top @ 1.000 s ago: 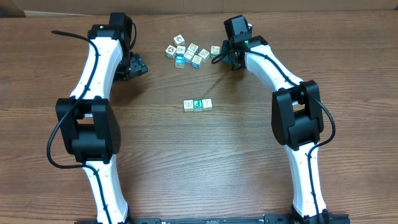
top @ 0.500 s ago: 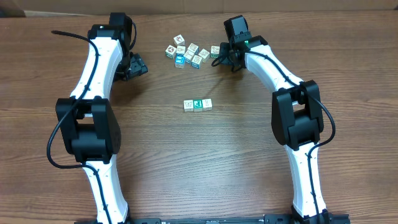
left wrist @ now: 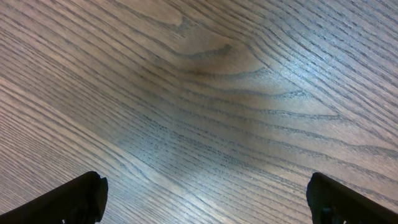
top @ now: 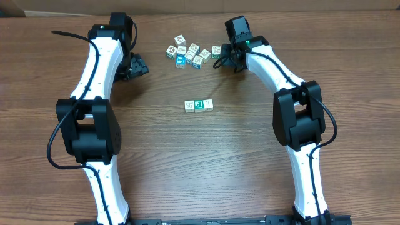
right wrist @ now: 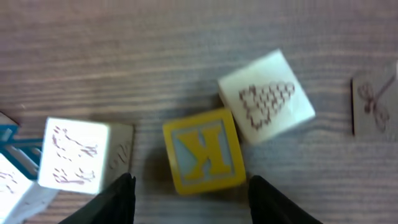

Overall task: Form a horizontal line
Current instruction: 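Position the right gripper over the yellow K block in the cluster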

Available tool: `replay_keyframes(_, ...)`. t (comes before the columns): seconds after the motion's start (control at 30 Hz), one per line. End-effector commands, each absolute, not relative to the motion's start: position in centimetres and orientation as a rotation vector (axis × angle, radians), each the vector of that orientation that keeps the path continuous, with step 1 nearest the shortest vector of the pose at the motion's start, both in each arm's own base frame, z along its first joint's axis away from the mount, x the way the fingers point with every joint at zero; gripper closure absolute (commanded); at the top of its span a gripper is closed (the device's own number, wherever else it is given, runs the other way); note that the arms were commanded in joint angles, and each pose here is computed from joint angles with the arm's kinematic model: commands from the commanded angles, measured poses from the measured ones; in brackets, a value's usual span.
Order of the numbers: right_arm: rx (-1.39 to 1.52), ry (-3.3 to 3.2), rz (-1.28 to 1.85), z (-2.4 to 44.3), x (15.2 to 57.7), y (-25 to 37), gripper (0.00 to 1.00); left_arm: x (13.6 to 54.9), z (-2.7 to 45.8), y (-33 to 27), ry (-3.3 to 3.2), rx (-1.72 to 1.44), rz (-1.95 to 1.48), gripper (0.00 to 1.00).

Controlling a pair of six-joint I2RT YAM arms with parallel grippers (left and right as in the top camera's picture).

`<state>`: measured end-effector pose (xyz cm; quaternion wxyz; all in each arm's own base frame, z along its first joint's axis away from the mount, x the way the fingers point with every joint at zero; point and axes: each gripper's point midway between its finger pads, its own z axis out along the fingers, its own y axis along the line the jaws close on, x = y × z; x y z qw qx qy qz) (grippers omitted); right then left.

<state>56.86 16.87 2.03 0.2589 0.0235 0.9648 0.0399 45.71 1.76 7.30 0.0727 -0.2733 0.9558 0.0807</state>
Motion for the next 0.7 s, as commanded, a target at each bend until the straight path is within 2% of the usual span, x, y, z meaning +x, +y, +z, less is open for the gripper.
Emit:
replay_keyframes(0.0, 0.069, 2.564, 0.098, 4.1, 57.7, 16.4, 0.45, 46.2, 8.8, 1.7, 2.834, -0.805, 0.236, 0.00)
replay_keyframes(0.3, 0.071, 2.558, 0.099, 2.5, 58.3, 16.5, 0.44, 46.2, 8.8, 1.7, 2.834, -0.805, 0.237, 0.00)
replay_keyframes(0.67, 0.084, 2.516, 0.090, 2.9, 59.1, 16.2, 0.44, 46.2, 8.8, 1.7, 2.834, -0.805, 0.237, 0.00)
